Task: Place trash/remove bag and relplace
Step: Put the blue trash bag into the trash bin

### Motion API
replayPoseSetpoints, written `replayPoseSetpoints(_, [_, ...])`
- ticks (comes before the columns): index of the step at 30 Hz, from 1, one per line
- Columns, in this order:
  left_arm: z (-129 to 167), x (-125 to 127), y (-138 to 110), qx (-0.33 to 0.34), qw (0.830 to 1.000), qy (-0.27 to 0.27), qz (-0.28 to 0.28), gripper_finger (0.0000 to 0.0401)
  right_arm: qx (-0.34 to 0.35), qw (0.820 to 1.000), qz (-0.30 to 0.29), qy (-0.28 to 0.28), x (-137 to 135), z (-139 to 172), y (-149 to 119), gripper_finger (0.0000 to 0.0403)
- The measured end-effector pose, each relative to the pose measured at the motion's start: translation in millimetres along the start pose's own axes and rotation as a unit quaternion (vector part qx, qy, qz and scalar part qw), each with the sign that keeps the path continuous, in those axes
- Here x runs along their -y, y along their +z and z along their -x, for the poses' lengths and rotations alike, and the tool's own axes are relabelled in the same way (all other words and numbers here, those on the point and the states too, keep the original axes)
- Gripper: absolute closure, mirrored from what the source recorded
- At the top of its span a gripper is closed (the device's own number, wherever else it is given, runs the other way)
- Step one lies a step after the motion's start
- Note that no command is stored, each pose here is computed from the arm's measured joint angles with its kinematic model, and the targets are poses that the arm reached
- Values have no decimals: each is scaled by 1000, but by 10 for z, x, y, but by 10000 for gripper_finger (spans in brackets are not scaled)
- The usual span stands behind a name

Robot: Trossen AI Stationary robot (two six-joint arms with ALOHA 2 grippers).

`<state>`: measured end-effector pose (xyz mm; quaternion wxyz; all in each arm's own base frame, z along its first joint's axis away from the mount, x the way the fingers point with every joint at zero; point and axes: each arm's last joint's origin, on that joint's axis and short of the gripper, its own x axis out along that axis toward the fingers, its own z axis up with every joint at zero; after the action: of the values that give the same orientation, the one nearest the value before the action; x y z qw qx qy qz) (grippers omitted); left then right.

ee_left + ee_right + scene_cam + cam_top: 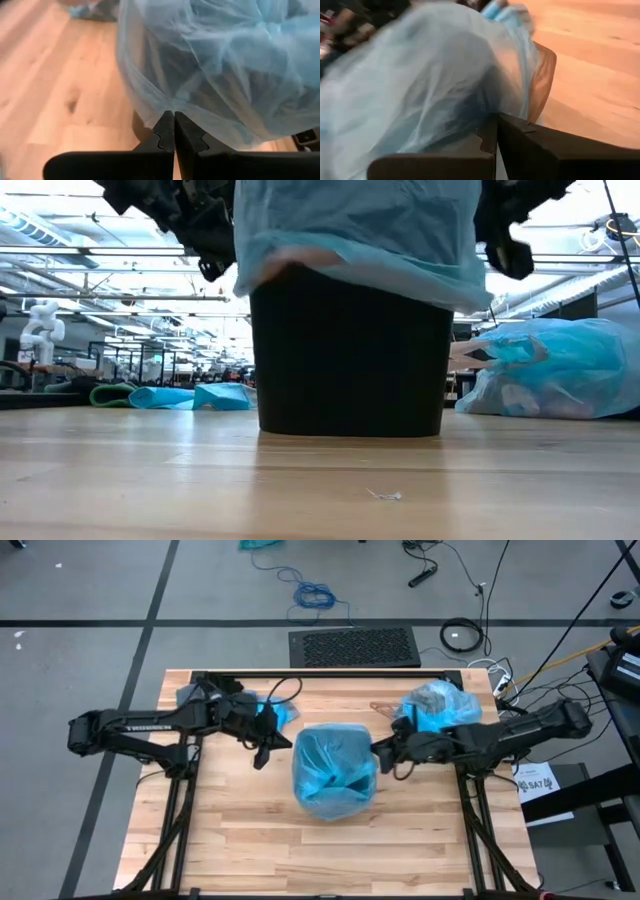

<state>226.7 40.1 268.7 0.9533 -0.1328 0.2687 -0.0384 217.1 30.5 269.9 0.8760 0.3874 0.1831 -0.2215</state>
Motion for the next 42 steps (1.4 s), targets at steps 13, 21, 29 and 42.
replayPoseSetpoints(13, [-587,-208,-255,-108,989,-91,35,399,-97,993,-5,-60,67,-564,-347,403])
replayPoseSetpoints(21, [-725,-295,-355,-138,983,-105,59,399,-99,993,-5,-69,74,-512,-367,403])
replayPoseSetpoints(29, [-409,-307,-180,-85,990,-96,53,399,-81,996,-8,-46,54,-265,-221,403])
replayPoseSetpoints(42, [221,-201,-82,-39,994,-66,75,399,-65,998,-24,10,32,102,-64,403])
